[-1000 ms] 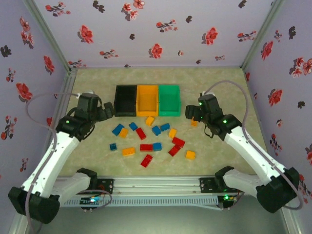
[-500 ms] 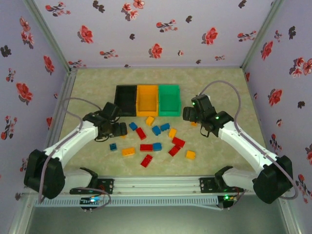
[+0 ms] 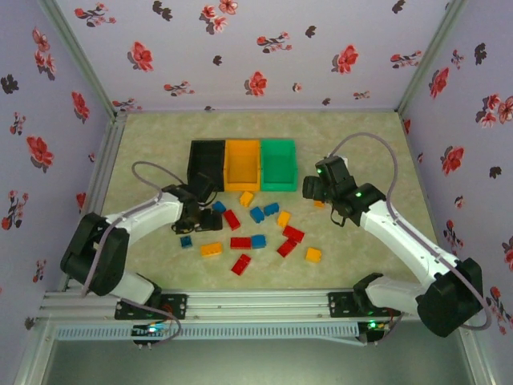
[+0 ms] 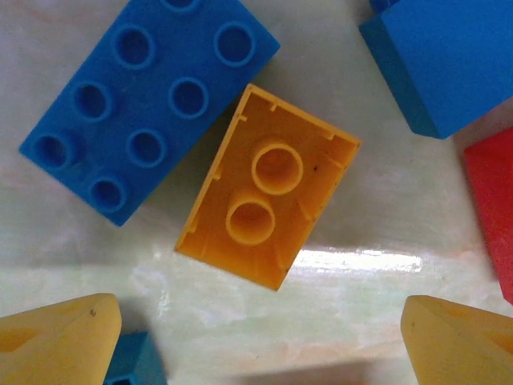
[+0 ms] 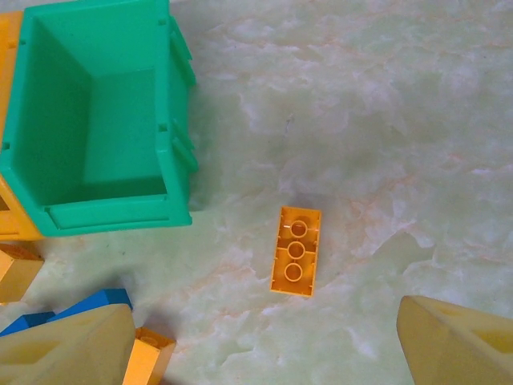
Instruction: Sort the legos into containers by color
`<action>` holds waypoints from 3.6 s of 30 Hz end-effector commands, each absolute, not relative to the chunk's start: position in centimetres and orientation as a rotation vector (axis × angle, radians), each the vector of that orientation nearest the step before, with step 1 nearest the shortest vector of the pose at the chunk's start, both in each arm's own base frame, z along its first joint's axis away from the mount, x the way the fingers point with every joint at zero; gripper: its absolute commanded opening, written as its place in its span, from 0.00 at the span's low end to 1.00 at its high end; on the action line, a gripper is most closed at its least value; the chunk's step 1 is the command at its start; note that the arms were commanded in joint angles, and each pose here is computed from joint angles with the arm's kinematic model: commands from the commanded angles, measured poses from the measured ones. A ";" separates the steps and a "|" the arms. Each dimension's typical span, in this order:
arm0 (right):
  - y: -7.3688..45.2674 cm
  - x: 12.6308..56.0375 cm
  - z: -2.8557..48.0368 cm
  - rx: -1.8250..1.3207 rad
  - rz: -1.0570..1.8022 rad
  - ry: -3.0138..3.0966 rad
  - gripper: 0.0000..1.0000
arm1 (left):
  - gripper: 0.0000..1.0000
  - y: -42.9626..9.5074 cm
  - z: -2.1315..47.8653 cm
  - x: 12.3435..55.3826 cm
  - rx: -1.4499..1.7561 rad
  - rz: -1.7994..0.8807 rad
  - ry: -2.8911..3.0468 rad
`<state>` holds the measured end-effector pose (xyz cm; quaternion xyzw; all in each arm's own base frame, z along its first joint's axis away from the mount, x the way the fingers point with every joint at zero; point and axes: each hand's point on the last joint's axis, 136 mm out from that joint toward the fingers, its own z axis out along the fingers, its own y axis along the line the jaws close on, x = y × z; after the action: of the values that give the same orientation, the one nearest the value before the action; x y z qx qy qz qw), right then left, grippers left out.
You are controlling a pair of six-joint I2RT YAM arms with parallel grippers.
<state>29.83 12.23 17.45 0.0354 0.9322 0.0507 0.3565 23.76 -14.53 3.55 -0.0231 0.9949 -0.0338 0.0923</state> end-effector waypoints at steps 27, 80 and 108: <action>10.7 29.2 18.2 0.114 0.041 2.395 0.84 | 0.69 -16.0 2.5 29.0 0.018 -0.030 2.837; 10.2 26.9 16.8 0.109 0.032 2.435 0.80 | 0.31 -15.1 12.4 46.2 -0.010 -0.224 2.624; 16.0 27.2 12.2 -0.100 0.026 2.566 0.83 | 0.63 -14.1 20.3 39.4 -0.100 -0.394 2.388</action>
<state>26.66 15.50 11.50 -0.0441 0.9605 0.0130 0.2745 41.04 -14.11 20.32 -0.0367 0.9185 -0.1534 0.3626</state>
